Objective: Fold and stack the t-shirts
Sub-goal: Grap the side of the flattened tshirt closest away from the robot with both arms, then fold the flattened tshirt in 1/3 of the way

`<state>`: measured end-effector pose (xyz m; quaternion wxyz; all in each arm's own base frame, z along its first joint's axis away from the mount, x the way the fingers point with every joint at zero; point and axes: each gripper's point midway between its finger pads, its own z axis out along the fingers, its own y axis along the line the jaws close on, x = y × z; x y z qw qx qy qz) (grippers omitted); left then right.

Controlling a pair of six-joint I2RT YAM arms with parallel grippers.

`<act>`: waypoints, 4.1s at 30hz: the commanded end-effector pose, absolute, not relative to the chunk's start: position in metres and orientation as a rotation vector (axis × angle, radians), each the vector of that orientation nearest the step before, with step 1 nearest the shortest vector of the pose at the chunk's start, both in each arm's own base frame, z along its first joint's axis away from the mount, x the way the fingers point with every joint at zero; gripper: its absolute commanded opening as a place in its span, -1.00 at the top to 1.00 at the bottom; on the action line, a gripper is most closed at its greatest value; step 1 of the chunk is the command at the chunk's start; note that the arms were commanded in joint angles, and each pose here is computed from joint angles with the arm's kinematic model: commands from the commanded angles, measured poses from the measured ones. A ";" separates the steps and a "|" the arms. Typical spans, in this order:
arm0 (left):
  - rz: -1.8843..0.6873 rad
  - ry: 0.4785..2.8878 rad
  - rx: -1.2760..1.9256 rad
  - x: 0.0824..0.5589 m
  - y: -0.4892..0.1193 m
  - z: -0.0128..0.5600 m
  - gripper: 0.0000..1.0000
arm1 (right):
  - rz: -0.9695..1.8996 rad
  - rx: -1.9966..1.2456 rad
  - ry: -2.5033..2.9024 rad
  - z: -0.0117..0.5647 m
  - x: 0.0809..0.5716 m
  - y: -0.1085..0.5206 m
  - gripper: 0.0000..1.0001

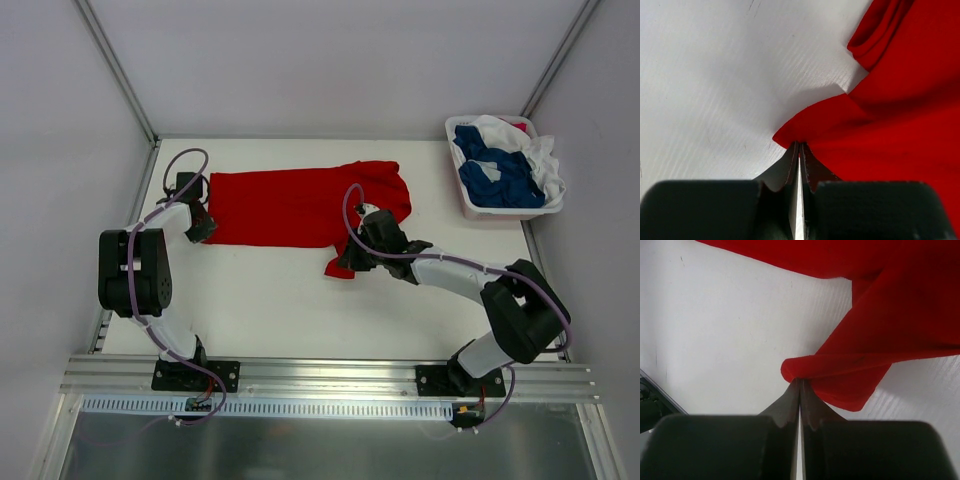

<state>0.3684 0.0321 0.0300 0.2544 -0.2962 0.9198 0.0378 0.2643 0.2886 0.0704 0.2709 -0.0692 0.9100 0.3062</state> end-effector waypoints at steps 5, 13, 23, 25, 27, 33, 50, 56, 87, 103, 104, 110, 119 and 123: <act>0.117 2.497 -0.809 0.369 0.037 0.035 1.00 | 0.847 -0.199 2.394 0.091 0.262 0.288 0.99; 0.077 2.449 -0.815 0.356 0.033 0.053 1.00 | 0.791 -0.204 2.336 0.116 0.263 0.275 0.99; -0.008 2.340 -0.814 0.336 0.026 0.093 1.00 | 0.725 -0.159 2.247 0.156 0.257 0.248 1.00; -0.026 2.322 -0.813 0.332 0.024 0.101 1.00 | 0.688 -0.124 2.212 0.166 0.257 0.236 0.99; -0.033 2.304 -0.810 0.330 0.024 0.109 1.00 | 0.663 -0.093 2.177 0.174 0.256 0.225 1.00; -0.044 2.252 -0.819 0.324 0.025 0.129 1.00 | 0.577 0.014 2.111 0.188 0.251 0.190 0.99; -0.105 2.176 -0.807 0.299 0.019 0.159 1.00 | 0.467 0.135 1.982 0.207 0.242 0.141 0.99; -0.131 2.145 -0.798 0.290 0.017 0.177 1.00 | 0.445 0.173 1.913 0.228 0.237 0.124 0.99; -0.202 2.185 -0.807 0.262 0.003 0.186 1.00 | 0.484 0.223 1.909 0.245 0.221 0.114 0.99; -0.156 2.256 -0.829 0.284 0.008 0.151 1.00 | 0.371 0.199 1.979 0.222 0.240 0.120 0.99; -0.150 2.265 -0.829 0.287 0.008 0.149 1.00 | 0.356 0.194 1.989 0.220 0.243 0.120 0.99; -0.126 2.276 -0.831 0.301 0.012 0.142 1.00 | 0.293 0.179 2.001 0.215 0.259 0.121 1.00; -0.056 2.290 -0.850 0.319 0.022 0.129 1.00 | 0.210 0.188 2.055 0.192 0.290 0.111 0.99; -0.034 2.284 -0.857 0.327 0.025 0.128 1.00 | 0.188 0.211 2.061 0.189 0.301 0.100 0.99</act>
